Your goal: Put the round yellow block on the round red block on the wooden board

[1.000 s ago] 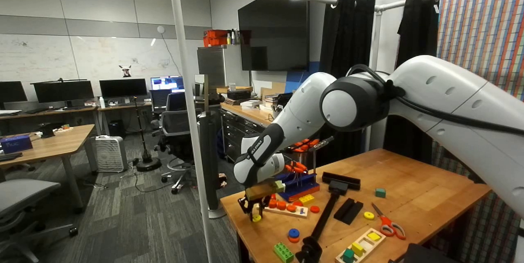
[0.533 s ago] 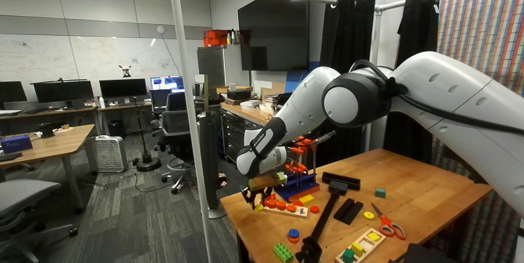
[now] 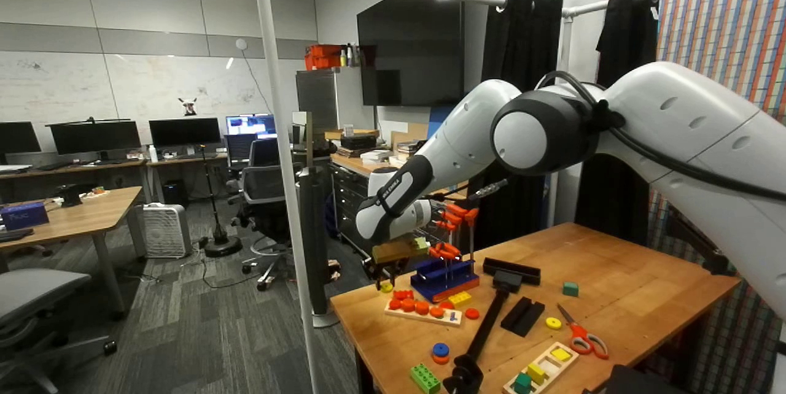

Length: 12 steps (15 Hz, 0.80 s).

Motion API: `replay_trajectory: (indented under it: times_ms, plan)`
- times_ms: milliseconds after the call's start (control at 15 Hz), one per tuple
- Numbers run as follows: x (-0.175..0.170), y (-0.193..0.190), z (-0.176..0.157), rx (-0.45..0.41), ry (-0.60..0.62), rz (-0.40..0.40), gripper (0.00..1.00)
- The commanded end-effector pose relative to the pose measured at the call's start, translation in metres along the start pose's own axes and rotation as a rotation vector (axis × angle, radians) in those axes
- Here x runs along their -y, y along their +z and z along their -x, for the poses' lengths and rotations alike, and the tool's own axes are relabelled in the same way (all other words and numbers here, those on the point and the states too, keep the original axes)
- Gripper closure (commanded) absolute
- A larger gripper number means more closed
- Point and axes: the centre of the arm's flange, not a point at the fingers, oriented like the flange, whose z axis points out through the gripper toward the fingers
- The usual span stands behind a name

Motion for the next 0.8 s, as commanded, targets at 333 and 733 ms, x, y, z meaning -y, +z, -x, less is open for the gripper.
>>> replay_trajectory:
  times_ms: [333, 733]
  plan:
    - [-0.013, -0.016, 0.004, -0.002, 0.004, 0.009, 0.79]
    - [-0.022, -0.007, 0.001, 0.008, 0.015, 0.026, 0.79]
